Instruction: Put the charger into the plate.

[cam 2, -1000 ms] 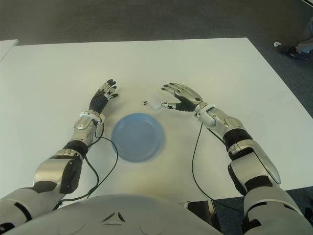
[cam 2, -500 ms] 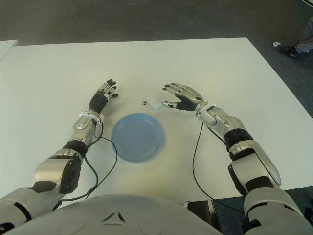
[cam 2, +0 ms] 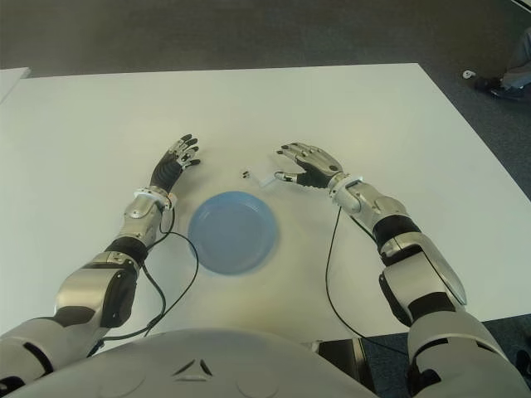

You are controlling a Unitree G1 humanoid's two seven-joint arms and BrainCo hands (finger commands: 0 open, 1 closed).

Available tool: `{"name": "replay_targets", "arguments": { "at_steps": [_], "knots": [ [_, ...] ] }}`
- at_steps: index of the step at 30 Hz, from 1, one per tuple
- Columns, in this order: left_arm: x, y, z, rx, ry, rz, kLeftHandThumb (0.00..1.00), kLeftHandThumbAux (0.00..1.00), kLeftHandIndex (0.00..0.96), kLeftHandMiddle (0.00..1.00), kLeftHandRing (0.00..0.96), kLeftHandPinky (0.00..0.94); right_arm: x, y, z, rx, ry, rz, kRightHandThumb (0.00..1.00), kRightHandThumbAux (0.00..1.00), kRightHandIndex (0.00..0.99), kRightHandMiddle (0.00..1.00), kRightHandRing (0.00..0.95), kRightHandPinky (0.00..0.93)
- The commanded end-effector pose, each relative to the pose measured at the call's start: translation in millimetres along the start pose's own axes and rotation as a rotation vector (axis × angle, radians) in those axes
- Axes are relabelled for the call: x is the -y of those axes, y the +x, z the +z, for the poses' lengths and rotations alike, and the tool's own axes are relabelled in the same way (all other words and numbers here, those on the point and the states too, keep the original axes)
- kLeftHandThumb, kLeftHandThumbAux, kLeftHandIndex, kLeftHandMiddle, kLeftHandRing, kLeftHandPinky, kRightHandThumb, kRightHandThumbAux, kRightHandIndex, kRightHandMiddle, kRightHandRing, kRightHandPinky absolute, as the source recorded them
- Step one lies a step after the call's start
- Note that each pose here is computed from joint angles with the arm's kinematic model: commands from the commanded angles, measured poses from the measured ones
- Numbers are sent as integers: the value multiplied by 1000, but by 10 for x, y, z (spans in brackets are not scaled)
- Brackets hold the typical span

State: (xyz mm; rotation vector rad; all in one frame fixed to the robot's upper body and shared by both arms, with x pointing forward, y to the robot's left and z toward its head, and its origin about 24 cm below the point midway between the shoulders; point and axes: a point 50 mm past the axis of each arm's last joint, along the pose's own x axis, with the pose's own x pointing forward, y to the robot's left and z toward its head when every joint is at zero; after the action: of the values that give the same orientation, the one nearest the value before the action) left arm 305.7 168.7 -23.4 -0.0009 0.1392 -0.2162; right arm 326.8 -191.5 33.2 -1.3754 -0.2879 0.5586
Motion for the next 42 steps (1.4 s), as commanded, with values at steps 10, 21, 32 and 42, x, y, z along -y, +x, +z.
{"name": "replay_targets", "arguments": {
  "at_steps": [10, 21, 32, 42],
  "knots": [
    [36, -147, -277, -134, -16, -7, 0, 479, 13, 90, 94, 121, 114, 166, -111, -87, -139, -6, 394, 73, 0, 0, 0, 0],
    [47, -151, -285, -134, -26, -2, 0, 478, 12, 95, 98, 127, 146, 216, -93, -70, -204, -7, 411, 76, 0, 0, 0, 0],
    [84, -141, -282, -129, -23, -11, 0, 487, 12, 97, 101, 129, 133, 246, -76, -90, -195, -15, 413, 90, 0, 0, 0, 0],
    [130, -119, -279, -131, -34, -13, 0, 496, 11, 101, 106, 134, 101, 271, -18, -121, -141, -65, 384, 87, 0, 0, 0, 0]
  ]
}}
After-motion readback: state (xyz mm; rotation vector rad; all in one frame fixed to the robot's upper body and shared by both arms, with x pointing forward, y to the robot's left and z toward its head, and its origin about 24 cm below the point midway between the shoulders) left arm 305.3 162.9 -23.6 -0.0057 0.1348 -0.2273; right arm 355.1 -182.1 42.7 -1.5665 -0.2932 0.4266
